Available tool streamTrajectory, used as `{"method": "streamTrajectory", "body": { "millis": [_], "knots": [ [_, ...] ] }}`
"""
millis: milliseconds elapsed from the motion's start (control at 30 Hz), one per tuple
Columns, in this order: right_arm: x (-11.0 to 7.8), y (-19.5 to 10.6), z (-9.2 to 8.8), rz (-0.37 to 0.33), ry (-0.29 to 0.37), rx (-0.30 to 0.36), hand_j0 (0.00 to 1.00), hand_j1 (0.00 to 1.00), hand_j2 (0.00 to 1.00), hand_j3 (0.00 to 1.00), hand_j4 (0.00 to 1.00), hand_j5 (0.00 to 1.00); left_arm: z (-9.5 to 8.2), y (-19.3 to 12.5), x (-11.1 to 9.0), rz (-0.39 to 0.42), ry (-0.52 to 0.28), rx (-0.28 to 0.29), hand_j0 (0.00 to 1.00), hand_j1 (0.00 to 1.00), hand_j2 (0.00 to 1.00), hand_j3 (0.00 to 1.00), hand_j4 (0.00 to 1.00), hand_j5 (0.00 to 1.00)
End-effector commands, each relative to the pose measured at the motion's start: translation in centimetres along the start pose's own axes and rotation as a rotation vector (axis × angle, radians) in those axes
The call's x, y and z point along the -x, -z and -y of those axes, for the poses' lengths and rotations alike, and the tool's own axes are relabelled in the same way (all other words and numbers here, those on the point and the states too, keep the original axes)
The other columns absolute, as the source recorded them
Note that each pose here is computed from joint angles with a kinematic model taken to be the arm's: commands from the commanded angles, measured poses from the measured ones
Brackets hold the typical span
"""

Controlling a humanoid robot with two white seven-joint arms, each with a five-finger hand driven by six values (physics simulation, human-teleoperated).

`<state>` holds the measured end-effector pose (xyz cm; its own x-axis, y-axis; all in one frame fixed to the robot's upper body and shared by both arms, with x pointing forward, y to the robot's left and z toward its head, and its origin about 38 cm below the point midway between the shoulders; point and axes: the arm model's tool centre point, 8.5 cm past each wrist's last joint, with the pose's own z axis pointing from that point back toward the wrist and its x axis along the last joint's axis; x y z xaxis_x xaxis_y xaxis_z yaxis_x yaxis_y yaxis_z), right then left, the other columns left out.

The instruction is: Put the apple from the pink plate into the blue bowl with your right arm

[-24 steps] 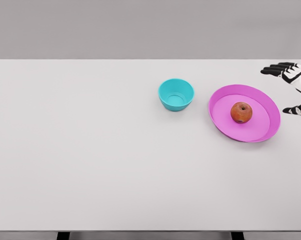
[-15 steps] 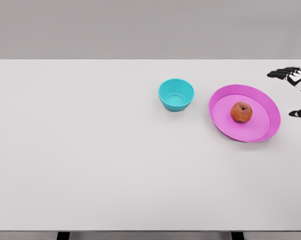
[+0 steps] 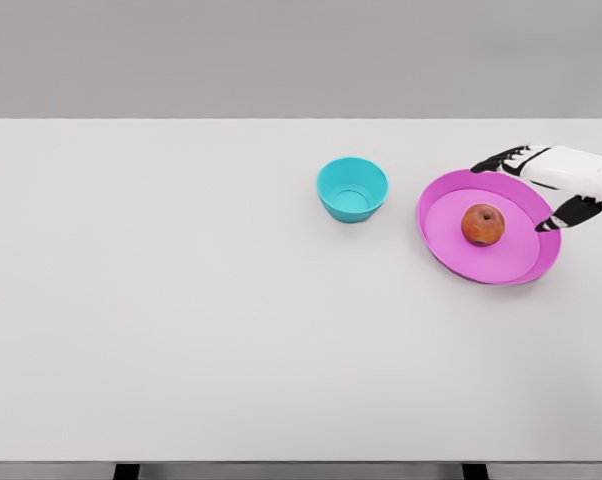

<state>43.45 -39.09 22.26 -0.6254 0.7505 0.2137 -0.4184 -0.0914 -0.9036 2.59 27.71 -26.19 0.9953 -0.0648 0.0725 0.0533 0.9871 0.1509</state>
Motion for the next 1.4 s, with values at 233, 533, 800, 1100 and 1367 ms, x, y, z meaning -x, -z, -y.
{"method": "streamTrajectory", "body": {
  "millis": [233, 533, 800, 1100, 1367],
  "knots": [
    [0.8, 2.7, -2.6, 0.002, 0.064, -0.077, 1.0, 1.0, 1.0, 1.0, 1.0, 1.0, 0.0, 0.0, 0.0, 0.0, 0.0, 0.0, 1.0, 1.0, 1.0, 1.0, 1.0, 1.0],
    [1.4, 4.5, -3.7, -0.006, 0.096, -0.115, 1.0, 1.0, 1.0, 1.0, 1.0, 1.0, 0.0, 0.0, 0.0, 0.0, 0.0, 0.0, 1.0, 1.0, 1.0, 1.0, 1.0, 1.0],
    [1.4, 5.5, -4.6, -0.007, 0.099, -0.154, 1.0, 1.0, 1.0, 1.0, 1.0, 1.0, 0.0, 0.0, 0.0, 0.0, 0.0, 0.0, 1.0, 1.0, 1.0, 1.0, 1.0, 1.0],
    [1.4, 5.5, -4.7, -0.013, 0.087, -0.163, 0.57, 0.57, 0.57, 0.57, 0.57, 0.57, 0.0, 0.0, 0.0, 0.0, 0.0, 0.0, 1.0, 1.0, 1.0, 1.0, 1.0, 1.0],
    [1.4, 5.4, -4.5, -0.012, 0.082, -0.16, 0.32, 0.32, 0.32, 0.32, 0.32, 0.32, 0.0, 0.0, 0.0, 0.0, 0.0, 0.0, 1.0, 1.0, 1.0, 1.0, 1.0, 1.0]
  ]
}}
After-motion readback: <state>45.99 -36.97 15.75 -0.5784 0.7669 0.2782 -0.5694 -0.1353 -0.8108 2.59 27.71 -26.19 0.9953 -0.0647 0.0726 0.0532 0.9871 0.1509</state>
